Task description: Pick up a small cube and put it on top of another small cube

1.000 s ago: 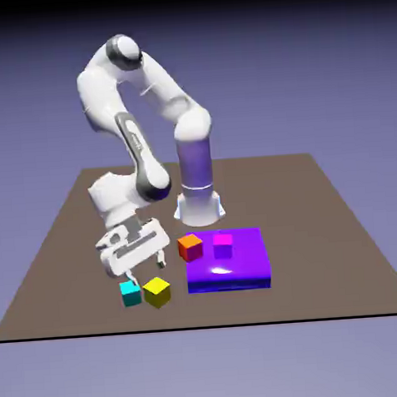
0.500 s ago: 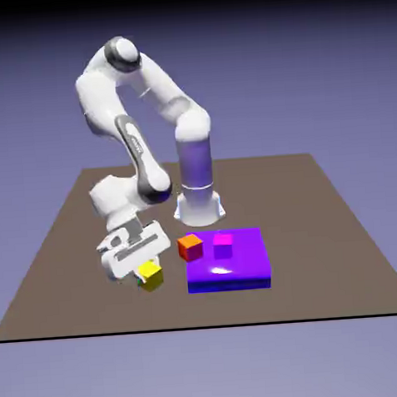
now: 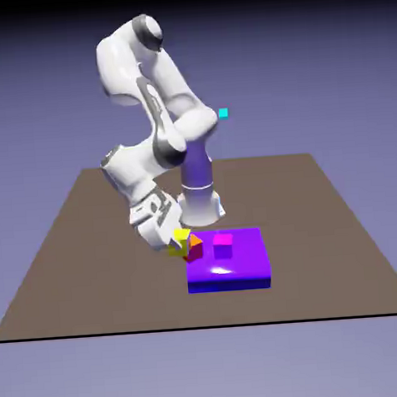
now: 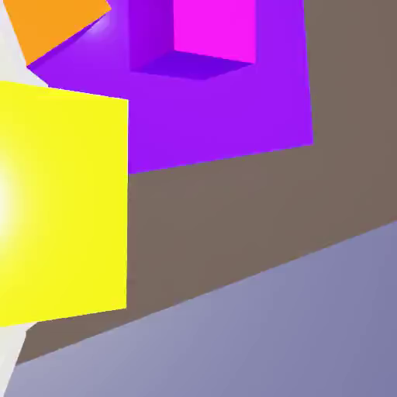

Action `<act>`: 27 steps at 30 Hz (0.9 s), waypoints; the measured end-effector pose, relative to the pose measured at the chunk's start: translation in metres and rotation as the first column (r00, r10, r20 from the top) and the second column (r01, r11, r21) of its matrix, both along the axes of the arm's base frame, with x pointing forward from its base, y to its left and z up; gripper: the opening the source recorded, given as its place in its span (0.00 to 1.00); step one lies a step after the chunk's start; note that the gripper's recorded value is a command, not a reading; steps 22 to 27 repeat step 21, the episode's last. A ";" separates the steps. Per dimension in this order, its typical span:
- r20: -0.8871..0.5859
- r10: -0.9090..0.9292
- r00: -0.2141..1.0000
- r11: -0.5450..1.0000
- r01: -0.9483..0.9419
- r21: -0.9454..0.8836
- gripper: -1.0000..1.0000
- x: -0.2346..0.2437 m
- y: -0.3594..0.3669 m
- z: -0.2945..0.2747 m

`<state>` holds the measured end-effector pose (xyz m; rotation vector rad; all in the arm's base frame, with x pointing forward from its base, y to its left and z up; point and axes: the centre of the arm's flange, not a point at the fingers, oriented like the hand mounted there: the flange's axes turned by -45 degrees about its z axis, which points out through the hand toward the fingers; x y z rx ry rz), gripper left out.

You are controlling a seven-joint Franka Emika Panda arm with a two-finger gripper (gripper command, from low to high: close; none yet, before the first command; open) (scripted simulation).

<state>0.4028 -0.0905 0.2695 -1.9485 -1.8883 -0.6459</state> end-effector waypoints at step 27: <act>-0.063 0.447 0.892 0.894 -0.447 0.005 1.00 -0.033 0.101 -0.034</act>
